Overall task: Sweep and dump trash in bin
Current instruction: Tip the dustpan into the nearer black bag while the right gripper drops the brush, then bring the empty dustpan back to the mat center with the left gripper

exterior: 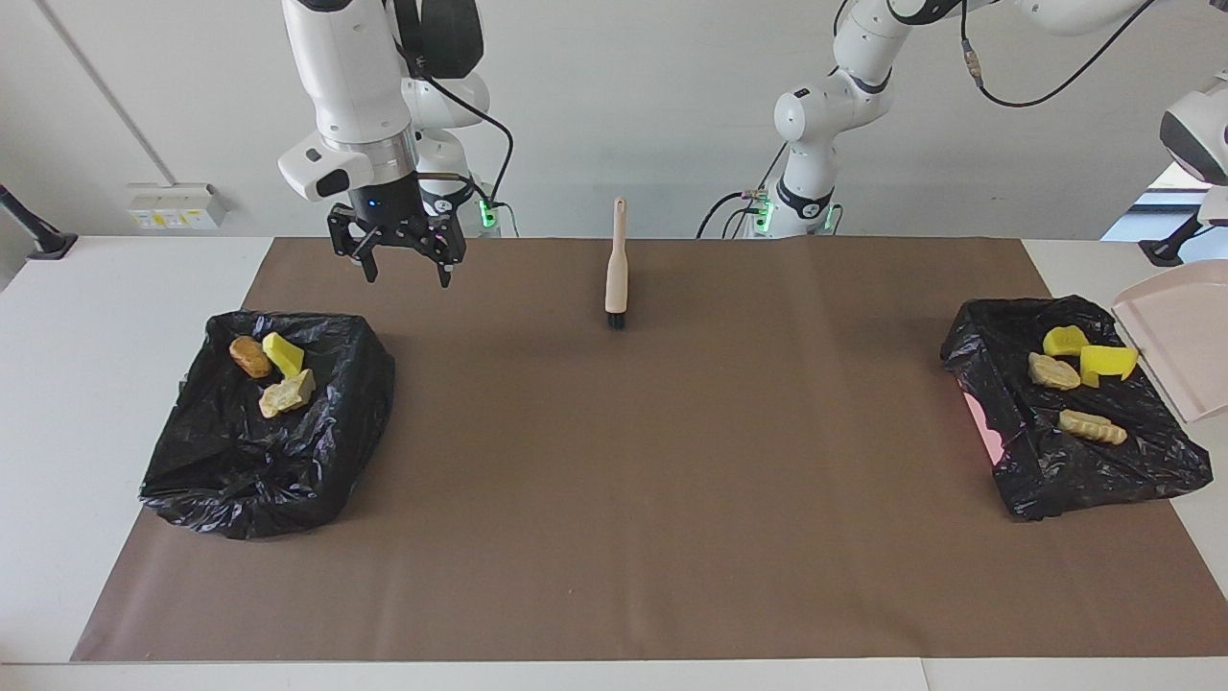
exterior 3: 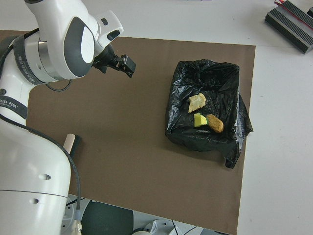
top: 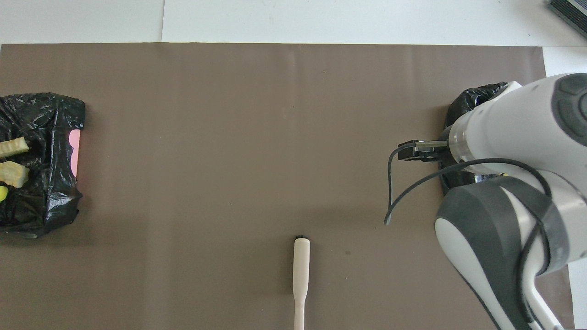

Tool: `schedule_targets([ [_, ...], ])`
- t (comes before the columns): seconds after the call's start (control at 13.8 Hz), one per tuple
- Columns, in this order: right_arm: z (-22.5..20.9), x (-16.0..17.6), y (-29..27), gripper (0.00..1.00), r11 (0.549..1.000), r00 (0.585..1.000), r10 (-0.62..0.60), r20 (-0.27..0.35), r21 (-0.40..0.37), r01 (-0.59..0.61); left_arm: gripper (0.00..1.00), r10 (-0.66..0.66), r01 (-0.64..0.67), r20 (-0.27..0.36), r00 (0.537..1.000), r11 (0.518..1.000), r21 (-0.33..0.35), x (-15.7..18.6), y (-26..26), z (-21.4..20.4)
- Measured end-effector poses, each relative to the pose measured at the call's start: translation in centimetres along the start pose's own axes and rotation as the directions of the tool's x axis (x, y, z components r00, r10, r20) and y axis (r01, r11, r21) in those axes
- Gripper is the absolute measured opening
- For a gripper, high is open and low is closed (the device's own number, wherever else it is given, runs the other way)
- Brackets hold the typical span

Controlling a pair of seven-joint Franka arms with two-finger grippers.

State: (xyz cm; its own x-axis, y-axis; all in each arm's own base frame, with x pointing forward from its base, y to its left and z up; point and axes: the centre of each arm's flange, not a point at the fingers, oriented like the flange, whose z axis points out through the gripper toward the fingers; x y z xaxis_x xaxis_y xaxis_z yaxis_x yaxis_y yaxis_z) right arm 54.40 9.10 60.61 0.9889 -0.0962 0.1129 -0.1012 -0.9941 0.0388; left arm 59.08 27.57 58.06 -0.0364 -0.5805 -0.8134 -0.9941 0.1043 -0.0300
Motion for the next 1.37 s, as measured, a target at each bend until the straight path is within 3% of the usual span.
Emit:
schedule_targets([
  [0.14, -0.1, 0.3, 1.9, 1.00, 0.999, 0.999, 0.035, 0.001, -0.004, -0.035, 0.31, -0.030, 0.031, -0.023, 0.999, 0.999, 0.042, 0.1, -0.6, -2.6],
  [0.36, -2.1, 0.4, 5.5, 1.00, 0.996, 0.996, 0.085, -0.001, -0.010, -0.085, 0.31, -0.109, 0.119, -0.152, 0.982, 0.991, 0.059, 0.0, -0.3, -5.1],
  [0.58, -5.6, -0.4, 10.6, 1.00, 0.998, 0.998, 0.064, 0.013, -0.016, -0.064, 0.31, -0.237, 0.236, -0.296, 0.925, 0.971, -0.038, 2.1, -0.2, -7.1],
  [0.79, -6.5, -0.8, 15.3, 1.00, 0.999, 0.998, 0.051, 0.026, -0.015, -0.051, 0.31, -0.405, 0.346, -0.438, 0.802, 0.914, -0.211, 7.0, -0.7, -10.3],
  [0.94, -5.9, -0.9, 15.5, 1.00, 0.999, 0.998, 0.050, 0.043, -0.015, -0.050, 0.31, -0.512, 0.404, -0.482, 0.710, 0.858, -0.316, 11.4, -1.0, -13.0],
  [1.16, -4.0, -1.3, 13.7, 1.00, 0.998, 0.994, 0.056, 0.088, -0.017, -0.055, 0.31, -0.668, 0.485, -0.462, 0.583, 0.742, -0.462, 19.2, -1.6, -19.7],
  [1.37, -3.6, -2.0, 10.3, 1.00, 0.998, 0.993, 0.065, 0.098, -0.025, -0.063, 0.31, -0.803, 0.530, -0.407, 0.435, 0.594, -0.605, 25.2, -1.6, -26.3],
])
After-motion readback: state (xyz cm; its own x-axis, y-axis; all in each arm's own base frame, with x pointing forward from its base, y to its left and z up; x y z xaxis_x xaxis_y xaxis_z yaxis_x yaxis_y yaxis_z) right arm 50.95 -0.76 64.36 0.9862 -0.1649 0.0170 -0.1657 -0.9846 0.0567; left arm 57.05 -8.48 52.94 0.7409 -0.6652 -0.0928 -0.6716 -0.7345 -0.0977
